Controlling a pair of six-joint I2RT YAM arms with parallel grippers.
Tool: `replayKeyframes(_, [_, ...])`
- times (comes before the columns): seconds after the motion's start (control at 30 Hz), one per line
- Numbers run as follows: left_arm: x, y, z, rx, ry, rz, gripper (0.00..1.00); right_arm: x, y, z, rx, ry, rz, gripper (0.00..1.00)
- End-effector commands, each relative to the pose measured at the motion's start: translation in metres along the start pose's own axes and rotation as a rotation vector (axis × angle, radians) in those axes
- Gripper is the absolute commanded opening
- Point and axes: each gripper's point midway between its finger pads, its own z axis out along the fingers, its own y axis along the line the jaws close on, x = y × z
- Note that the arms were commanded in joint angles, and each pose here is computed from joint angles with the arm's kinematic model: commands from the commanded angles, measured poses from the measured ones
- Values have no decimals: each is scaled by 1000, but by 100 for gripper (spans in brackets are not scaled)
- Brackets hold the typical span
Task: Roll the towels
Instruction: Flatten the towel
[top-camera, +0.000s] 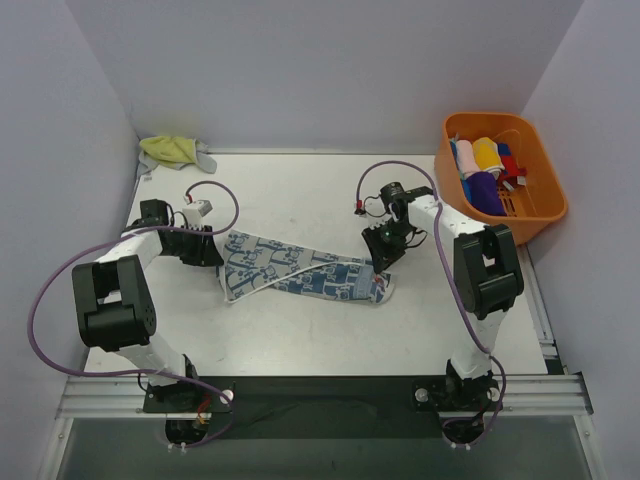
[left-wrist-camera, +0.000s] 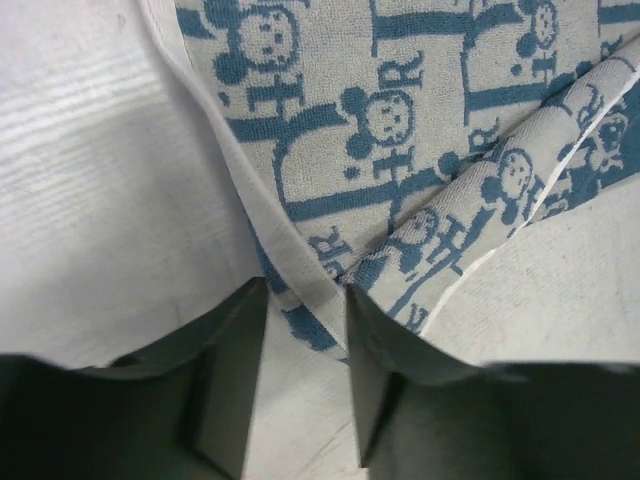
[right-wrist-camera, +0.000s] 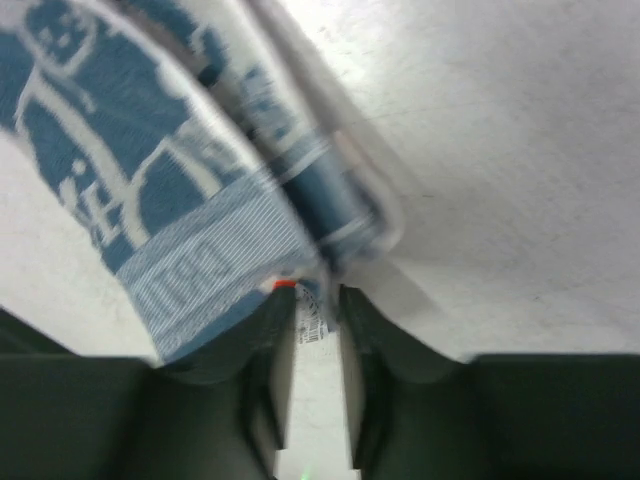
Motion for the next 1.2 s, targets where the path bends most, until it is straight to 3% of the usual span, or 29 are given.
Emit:
replayKeyframes(0.0, [-19,6,-6,-12,-14,75,52,23,30,-24,-149,85,-134,29])
replayKeyframes(0.03, [-15,4,-7,-4,10,67,55,29,38,-30,-184,99,-158,43])
replayKeyframes(0.07, [-16,5,-8,-4,15,83,59,33,46,-40,-216,94,-166,50])
replayKeyframes(0.13, [-26,5,-13,-9,1,106,71,33,46,-48,-223,72,-167,62])
replayKeyframes(0.17, [-29,6,-14,-13,-5,116,73,31,41,-54,-212,48,-152,63])
replayKeyframes(0.43, [-82,14,0,-73,-46,246,76,-11,-19,-54,0,-35,49,40])
replayKeyframes(0.7, [-82,14,25,-92,10,316,76,-21,-39,-25,67,0,92,38])
replayKeyframes(1.17, [-98,42,55,-208,34,313,79,-8,-13,21,-2,106,68,41])
